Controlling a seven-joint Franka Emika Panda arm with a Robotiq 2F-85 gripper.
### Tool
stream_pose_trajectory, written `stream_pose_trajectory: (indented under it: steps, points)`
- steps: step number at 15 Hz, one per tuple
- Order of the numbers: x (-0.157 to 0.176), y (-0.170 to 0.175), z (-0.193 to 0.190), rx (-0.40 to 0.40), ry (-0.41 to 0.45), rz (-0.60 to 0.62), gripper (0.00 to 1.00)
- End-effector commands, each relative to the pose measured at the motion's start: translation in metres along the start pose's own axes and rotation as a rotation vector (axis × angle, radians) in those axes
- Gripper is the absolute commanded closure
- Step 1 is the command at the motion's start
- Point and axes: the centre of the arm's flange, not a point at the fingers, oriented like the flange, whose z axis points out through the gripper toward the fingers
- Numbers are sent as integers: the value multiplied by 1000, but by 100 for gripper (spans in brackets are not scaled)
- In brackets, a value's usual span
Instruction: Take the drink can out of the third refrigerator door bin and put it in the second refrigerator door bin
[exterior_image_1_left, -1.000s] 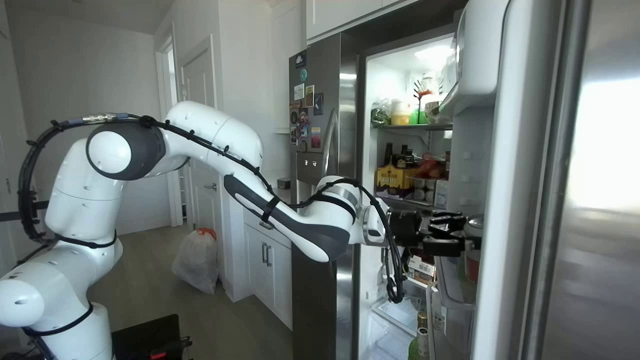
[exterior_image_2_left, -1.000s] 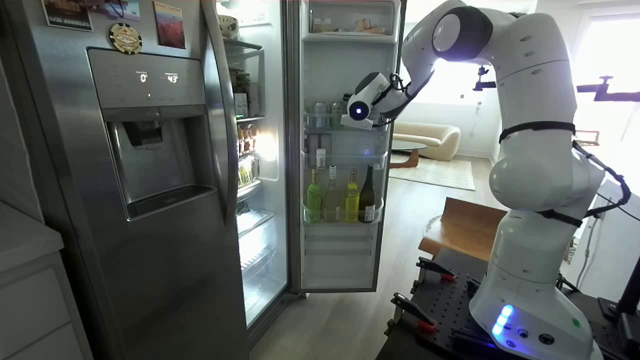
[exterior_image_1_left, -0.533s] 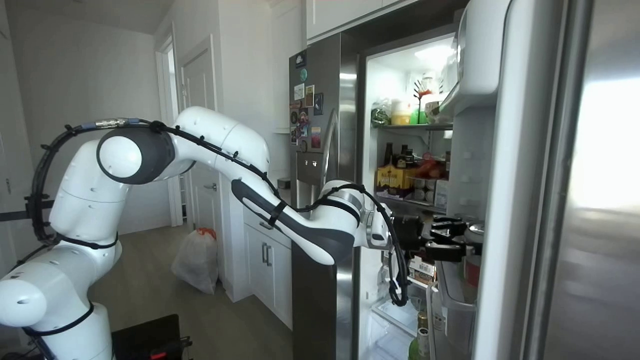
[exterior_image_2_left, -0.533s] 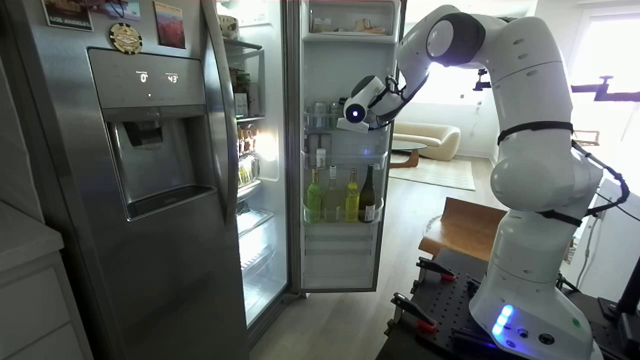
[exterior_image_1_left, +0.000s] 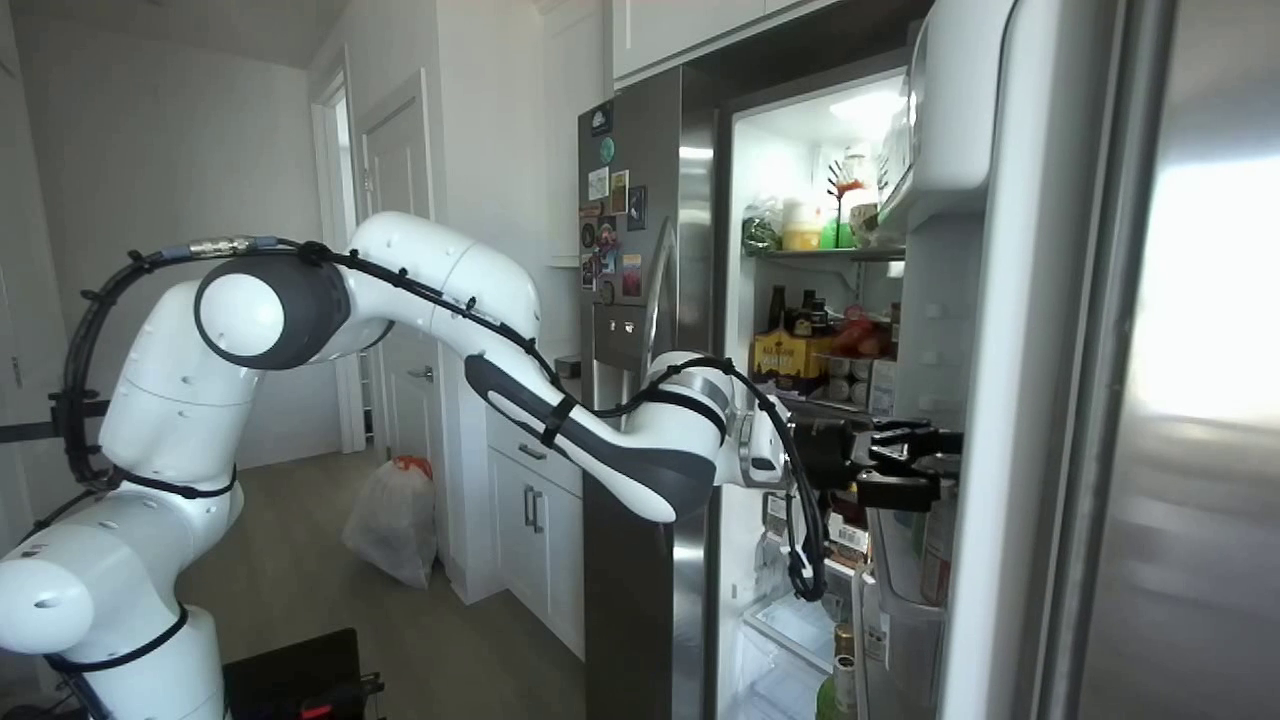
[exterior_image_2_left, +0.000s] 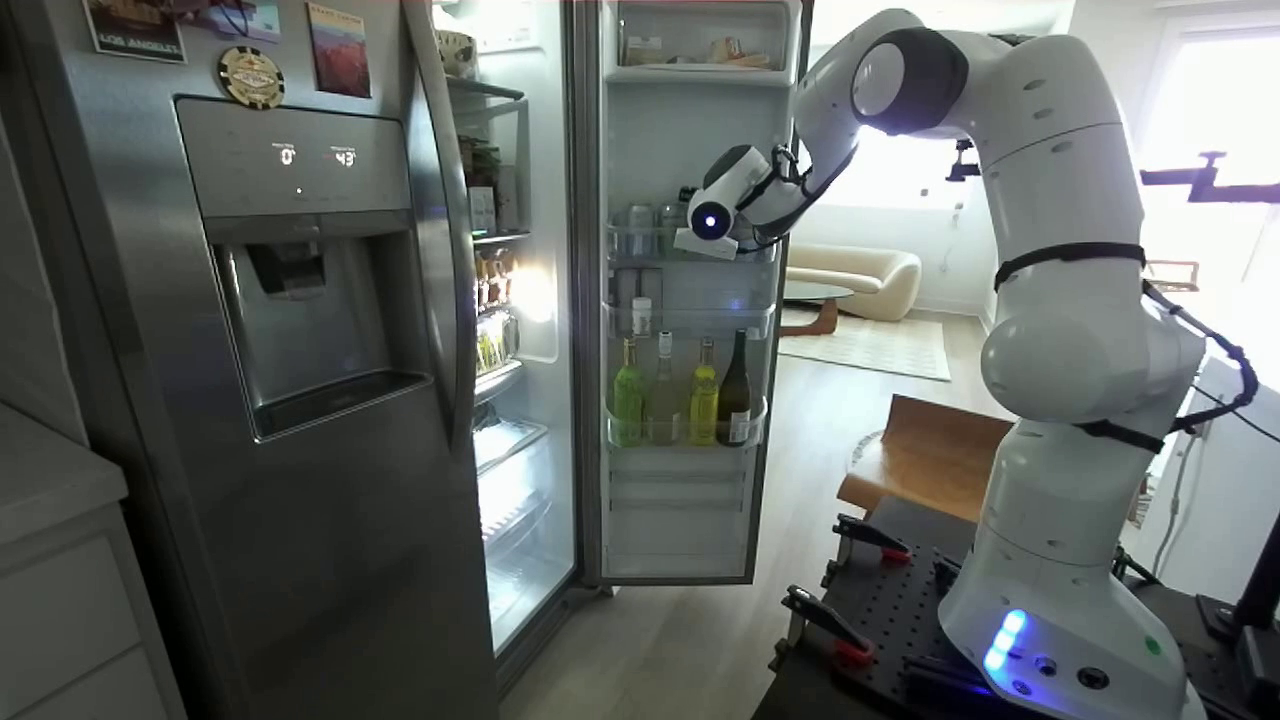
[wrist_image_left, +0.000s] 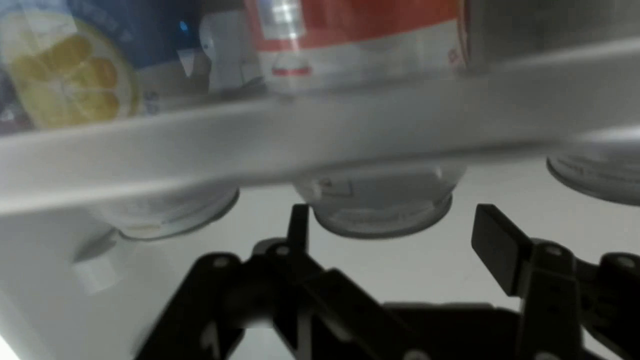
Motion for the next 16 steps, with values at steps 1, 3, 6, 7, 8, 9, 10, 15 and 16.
stream_pose_trajectory:
  steps: [1, 3, 6, 7, 8, 9, 10, 15, 16]
  points:
    - [11, -4, 9, 0, 10, 2, 1]
    - [13, -4, 9, -1, 14, 4, 1]
    - [19, -2, 5, 4, 14, 9, 0]
    - [21, -2, 3, 6, 12, 10, 1]
    - [24, -1, 0, 10, 11, 11, 2]
    - [27, 0, -4, 13, 6, 11, 1]
    - [29, 1, -6, 14, -1, 7, 2]
    - [48, 9, -25, 51, -78, 7, 1]
    - [53, 12, -29, 58, -90, 7, 1]
